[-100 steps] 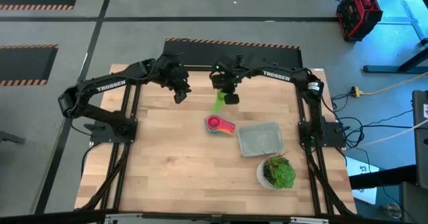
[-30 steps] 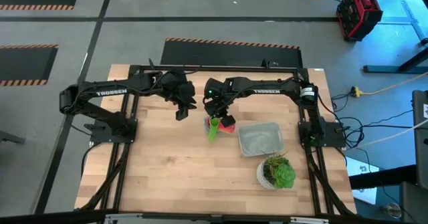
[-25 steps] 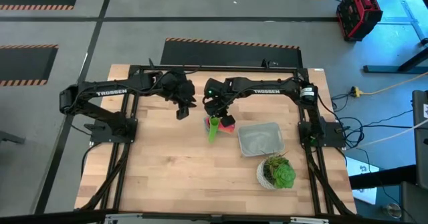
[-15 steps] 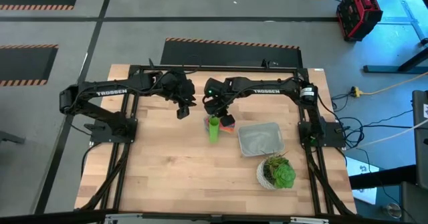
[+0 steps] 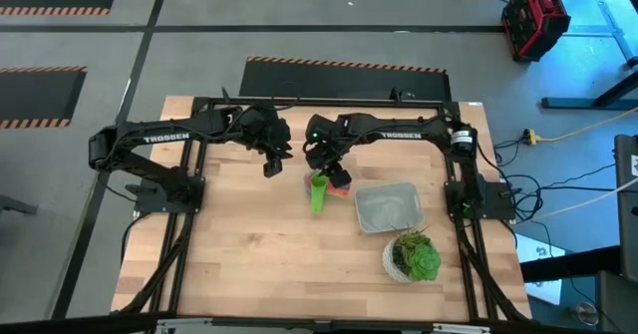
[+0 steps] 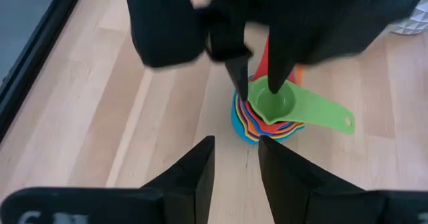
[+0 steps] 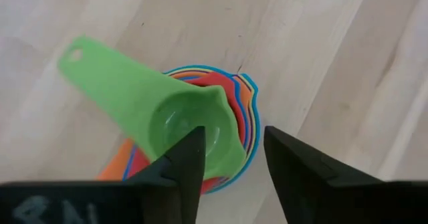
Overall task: Nest measuring cups in basket
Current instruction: Stack the green measuring cup on top of the pink measuring cup
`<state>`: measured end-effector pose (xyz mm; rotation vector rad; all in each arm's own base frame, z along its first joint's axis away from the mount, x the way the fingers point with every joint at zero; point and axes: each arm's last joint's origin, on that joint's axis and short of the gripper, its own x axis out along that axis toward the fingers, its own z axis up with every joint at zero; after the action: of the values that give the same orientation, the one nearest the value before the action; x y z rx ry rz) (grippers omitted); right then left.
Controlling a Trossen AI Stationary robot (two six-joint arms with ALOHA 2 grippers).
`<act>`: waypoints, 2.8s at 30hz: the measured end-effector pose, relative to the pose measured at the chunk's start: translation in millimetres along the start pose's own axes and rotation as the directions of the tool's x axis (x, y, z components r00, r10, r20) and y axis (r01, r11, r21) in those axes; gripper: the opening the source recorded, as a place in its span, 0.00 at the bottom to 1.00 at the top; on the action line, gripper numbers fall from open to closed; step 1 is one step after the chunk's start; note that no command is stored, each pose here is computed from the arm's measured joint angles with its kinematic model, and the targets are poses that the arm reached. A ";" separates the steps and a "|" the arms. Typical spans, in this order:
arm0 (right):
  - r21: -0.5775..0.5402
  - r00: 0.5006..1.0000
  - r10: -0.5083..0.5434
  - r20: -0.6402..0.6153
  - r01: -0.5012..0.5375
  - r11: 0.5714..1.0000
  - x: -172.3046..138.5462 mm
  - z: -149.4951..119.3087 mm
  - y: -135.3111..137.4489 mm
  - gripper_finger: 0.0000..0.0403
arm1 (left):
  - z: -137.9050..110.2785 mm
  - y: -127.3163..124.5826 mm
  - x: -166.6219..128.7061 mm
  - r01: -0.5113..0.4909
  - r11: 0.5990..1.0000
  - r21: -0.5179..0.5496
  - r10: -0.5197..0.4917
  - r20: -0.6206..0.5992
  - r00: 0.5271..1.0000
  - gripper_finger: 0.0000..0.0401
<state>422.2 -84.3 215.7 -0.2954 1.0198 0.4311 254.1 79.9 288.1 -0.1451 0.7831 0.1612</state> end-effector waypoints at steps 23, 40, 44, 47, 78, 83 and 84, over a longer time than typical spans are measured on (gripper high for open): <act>0.128 0.957 -0.150 -0.247 0.186 0.974 -45.7 -58.7 23.3 0.39 | -65.5 -64.8 45.1 0.175 0.969 -0.173 -0.190 -0.077 0.979 0.27; 0.221 0.972 -0.160 -0.172 0.196 0.955 -14.9 -81.6 27.1 0.39 | -110.5 -110.0 75.8 0.095 0.917 -0.388 -0.065 0.090 0.994 0.27; 0.208 0.973 -0.158 -0.168 0.192 0.959 -4.3 -88.3 33.3 0.39 | -113.3 -118.3 94.2 0.119 0.917 -0.381 -0.077 0.122 0.990 0.27; 0.203 0.974 -0.163 -0.159 0.194 0.960 1.8 -92.7 36.4 0.39 | -115.2 -120.7 108.0 0.131 0.914 -0.385 -0.081 0.145 0.986 0.27; 0.182 0.999 -0.025 -0.020 0.028 0.983 16.9 -74.1 64.1 0.39 | -47.2 -110.0 176.2 0.183 0.878 -0.442 -0.059 0.279 0.958 0.27; 0.206 0.999 -0.028 -0.025 0.033 0.978 13.0 -71.4 61.0 0.39 | -47.5 -112.6 175.7 0.179 0.892 -0.416 -0.062 0.281 0.958 0.27; 0.208 0.999 -0.028 -0.026 0.033 0.978 11.2 -70.1 59.8 0.39 | -47.3 -112.6 175.5 0.179 0.892 -0.415 -0.062 0.281 0.958 0.27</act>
<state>345.8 -59.7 168.9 -0.1280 1.0722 0.2903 366.2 -23.3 138.1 -0.5896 0.4604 0.2313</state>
